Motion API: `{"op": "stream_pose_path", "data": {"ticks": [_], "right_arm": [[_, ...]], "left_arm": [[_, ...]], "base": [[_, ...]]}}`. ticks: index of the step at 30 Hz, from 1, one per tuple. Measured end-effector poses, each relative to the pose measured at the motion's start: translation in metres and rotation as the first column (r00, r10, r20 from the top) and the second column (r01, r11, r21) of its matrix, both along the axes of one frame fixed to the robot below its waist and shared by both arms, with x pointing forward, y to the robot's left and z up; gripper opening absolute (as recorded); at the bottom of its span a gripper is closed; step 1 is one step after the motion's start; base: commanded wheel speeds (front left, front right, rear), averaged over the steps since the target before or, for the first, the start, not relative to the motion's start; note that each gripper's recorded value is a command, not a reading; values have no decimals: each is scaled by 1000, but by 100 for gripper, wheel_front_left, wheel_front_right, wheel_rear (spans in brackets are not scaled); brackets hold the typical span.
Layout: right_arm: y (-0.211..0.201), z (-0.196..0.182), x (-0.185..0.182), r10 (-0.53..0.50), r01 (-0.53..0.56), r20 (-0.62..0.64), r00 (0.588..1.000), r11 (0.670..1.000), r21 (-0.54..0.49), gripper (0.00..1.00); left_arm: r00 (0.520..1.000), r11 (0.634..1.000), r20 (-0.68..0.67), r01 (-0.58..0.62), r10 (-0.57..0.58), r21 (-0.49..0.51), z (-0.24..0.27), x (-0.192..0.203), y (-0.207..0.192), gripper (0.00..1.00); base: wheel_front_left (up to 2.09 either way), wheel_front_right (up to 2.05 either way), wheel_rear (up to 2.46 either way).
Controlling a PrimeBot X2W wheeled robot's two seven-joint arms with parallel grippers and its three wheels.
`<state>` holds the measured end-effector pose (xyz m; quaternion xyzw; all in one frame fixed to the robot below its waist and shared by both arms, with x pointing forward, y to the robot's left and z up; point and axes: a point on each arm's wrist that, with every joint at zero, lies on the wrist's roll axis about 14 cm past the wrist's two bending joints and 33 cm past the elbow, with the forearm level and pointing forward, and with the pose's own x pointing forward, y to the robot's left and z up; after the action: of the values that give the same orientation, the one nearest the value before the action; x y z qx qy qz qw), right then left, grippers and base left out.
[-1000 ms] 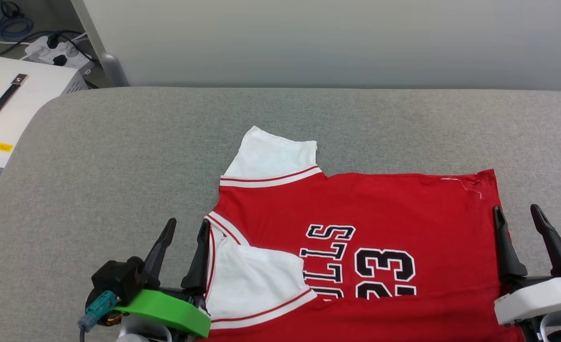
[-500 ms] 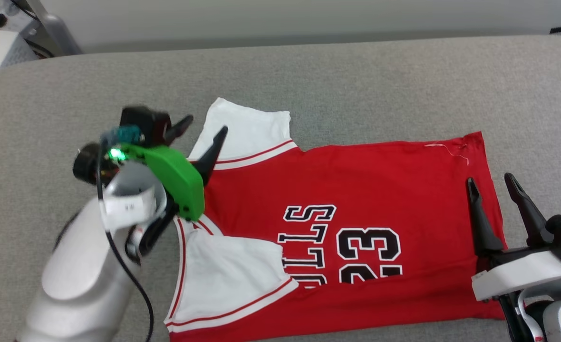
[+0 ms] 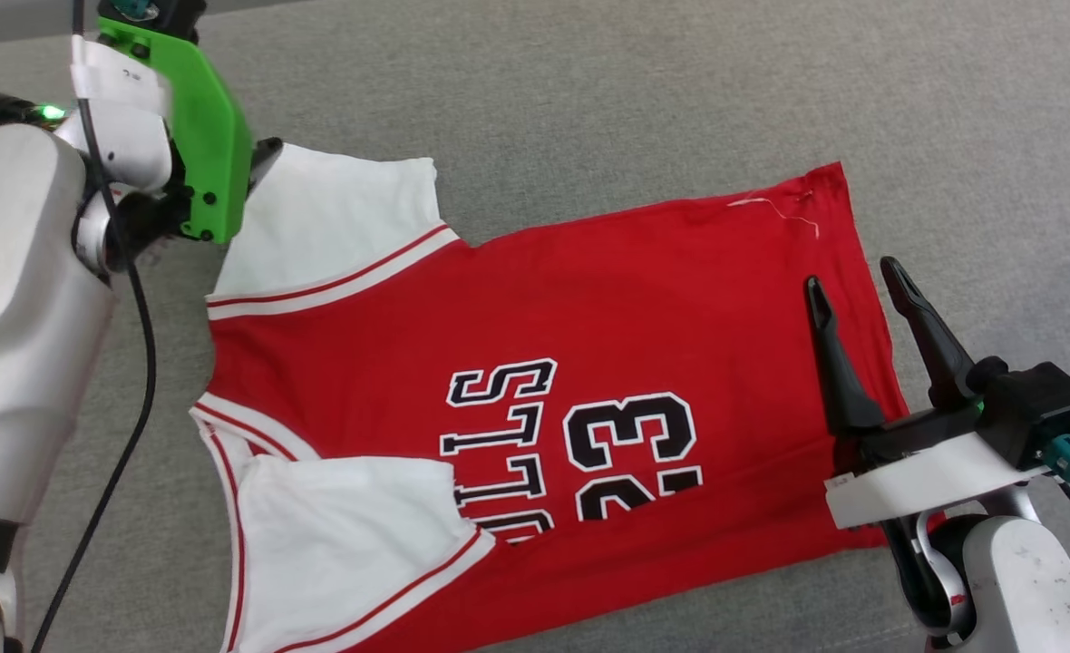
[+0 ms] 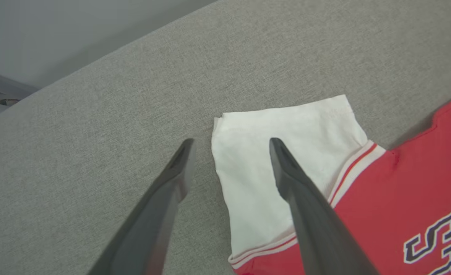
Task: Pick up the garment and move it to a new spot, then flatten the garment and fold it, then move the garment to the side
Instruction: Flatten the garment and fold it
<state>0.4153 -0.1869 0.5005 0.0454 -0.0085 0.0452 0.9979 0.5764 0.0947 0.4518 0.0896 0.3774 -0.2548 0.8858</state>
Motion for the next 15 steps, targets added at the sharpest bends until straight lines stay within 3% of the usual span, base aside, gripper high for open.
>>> {"op": "stream_pose_path", "data": {"ticks": [8, 14, 15], "right_arm": [[-13, -21, -2, -48, 48, -54, 997, 999, -12, 100], [-20, -33, -5, -70, 68, -90, 993, 997, -24, 100], [-20, -34, -5, -71, 69, -92, 993, 997, -24, 100]], "left_arm": [[987, 998, -153, -39, 47, 59, -68, 16, 7, 100], [983, 997, -169, -60, 69, 56, -86, 25, 7, 100], [980, 996, -186, -65, 74, 53, -87, 24, 7, 45]], "base": [[0, 0, 0], [0, 0, 0], [0, 0, 0]]}}
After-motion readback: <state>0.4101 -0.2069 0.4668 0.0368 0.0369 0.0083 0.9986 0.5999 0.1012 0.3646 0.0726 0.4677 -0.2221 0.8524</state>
